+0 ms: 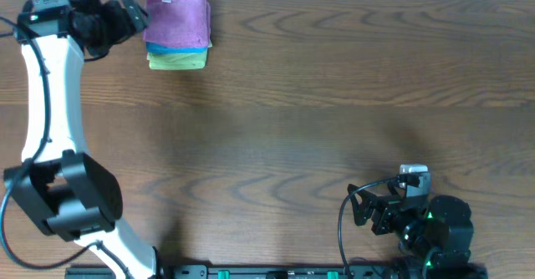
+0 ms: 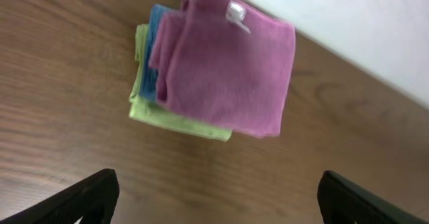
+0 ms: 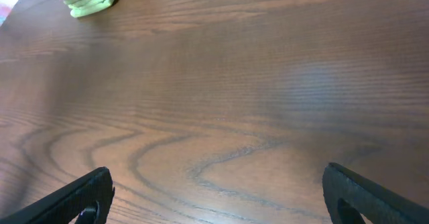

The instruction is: Fold the cloth

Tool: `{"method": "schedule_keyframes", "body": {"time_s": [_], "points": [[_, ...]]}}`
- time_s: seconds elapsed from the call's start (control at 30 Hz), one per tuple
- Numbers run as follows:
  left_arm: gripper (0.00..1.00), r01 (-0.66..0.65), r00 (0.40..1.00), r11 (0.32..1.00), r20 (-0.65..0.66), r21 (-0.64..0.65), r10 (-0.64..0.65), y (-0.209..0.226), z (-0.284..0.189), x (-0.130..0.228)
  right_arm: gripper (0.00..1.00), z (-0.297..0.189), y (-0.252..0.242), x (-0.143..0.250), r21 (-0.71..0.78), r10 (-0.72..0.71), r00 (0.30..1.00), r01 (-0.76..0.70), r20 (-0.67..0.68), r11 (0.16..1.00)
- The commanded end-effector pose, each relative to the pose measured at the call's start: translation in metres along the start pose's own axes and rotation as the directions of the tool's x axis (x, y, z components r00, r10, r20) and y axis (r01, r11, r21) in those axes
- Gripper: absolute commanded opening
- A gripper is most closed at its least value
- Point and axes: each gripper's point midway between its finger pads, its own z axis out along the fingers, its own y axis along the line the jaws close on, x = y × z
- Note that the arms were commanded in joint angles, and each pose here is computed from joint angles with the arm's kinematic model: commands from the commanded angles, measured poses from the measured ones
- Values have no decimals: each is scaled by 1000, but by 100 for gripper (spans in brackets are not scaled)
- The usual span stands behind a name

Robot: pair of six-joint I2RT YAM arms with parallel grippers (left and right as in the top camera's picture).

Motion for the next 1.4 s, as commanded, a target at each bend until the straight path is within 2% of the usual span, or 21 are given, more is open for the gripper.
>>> {"method": "schedule_keyframes", "body": {"time_s": [0.0, 0.2, 0.43, 0.77, 1.1, 1.37], "points": [[96, -159, 986, 981, 28, -111, 163, -9, -24, 0, 99, -1, -2, -1, 9, 17, 1000, -17, 9, 1000], [96, -204, 979, 968, -3, -145, 206, -25, -37, 16, 99, -1, -2, -1, 9, 17, 1000, -17, 9, 1000], [96, -239, 967, 949, 37, -206, 252, -36, -55, 16, 99, -1, -2, -1, 9, 17, 1000, -17, 9, 1000], [96, -246, 957, 945, 101, -214, 272, -47, -92, 14, 99, -1, -2, -1, 9, 17, 1000, -17, 9, 1000], [96, -301, 947, 911, 27, -283, 321, -37, -146, 53, 99, -1, -2, -1, 9, 17, 1000, -17, 9, 1000], [95, -318, 946, 908, -30, -271, 322, -30, -156, 85, 99, -1, -2, -1, 9, 17, 1000, -18, 8, 1000]]}}
